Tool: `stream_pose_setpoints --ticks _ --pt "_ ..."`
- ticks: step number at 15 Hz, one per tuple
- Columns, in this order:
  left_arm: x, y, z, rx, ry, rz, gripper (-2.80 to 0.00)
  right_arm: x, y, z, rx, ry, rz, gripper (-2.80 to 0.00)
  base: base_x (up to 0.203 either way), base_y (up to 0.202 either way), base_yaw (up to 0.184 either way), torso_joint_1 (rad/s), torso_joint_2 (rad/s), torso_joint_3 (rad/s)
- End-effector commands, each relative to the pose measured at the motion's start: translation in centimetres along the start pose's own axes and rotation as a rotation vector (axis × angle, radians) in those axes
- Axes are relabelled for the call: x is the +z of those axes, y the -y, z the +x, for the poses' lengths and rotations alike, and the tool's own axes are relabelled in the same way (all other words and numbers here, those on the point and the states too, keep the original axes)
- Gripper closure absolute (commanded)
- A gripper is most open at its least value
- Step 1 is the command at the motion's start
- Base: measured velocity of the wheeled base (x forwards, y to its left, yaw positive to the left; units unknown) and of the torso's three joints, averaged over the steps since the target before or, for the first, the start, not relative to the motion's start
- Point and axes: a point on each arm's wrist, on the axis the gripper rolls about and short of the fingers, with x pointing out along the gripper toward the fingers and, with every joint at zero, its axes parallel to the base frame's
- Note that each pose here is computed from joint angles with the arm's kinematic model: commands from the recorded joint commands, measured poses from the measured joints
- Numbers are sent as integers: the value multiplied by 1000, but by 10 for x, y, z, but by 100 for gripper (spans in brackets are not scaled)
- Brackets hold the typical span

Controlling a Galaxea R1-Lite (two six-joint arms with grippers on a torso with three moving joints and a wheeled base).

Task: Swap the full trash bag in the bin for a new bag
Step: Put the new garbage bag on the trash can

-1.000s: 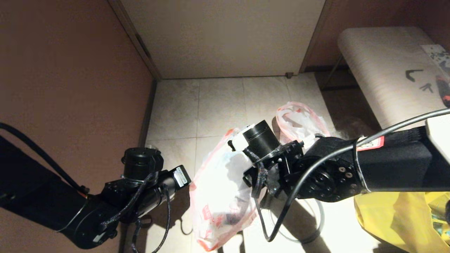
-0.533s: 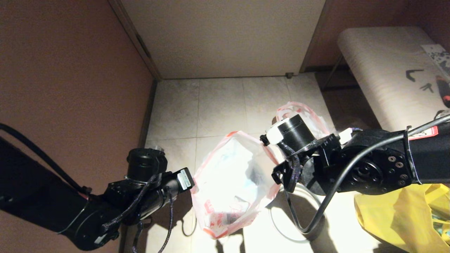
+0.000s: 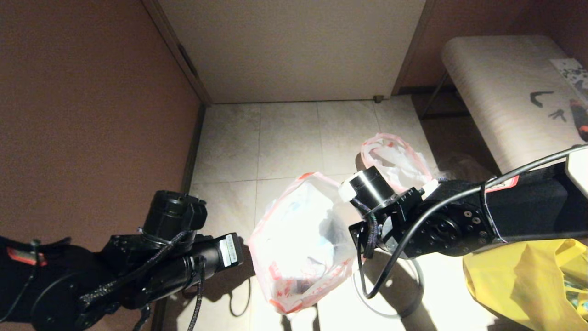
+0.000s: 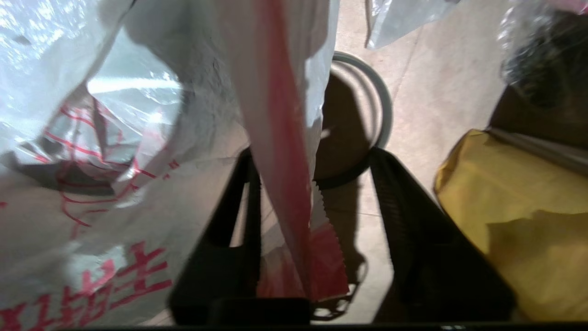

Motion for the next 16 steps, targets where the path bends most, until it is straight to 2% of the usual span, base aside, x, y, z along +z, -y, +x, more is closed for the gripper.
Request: stream_pose_setpoints --ticks 1,5,7,8,10,11,13,16 --pt "-4 0 -21 31 -72 -12 0 4 1 -2 13 9 46 0 0 0 0 0 0 0" --pt "-22 12 -12 55 -180 -40 0 7 1 -4 20 21 99 0 0 0 0 0 0 0" --pt "-23 17 -3 62 -194 -53 0 7 1 -3 21 18 110 0 0 0 0 0 0 0" --pt "-20 20 -4 45 -183 -59 -280 7 1 -3 20 18 111 0 0 0 0 0 0 0" --pt "-14 22 -12 20 -164 -92 -280 8 4 -1 13 19 119 0 0 0 0 0 0 0" --pt "-12 22 -16 6 -157 -133 -280 7 4 0 11 17 119 0 0 0 0 0 0 0" --pt "-11 23 -20 -33 -186 -186 -280 7 3 1 12 17 117 0 0 0 0 0 0 0" --pt "-18 23 -1 9 -232 -179 -280 10 1 3 20 44 135 0 0 0 0 0 0 0"
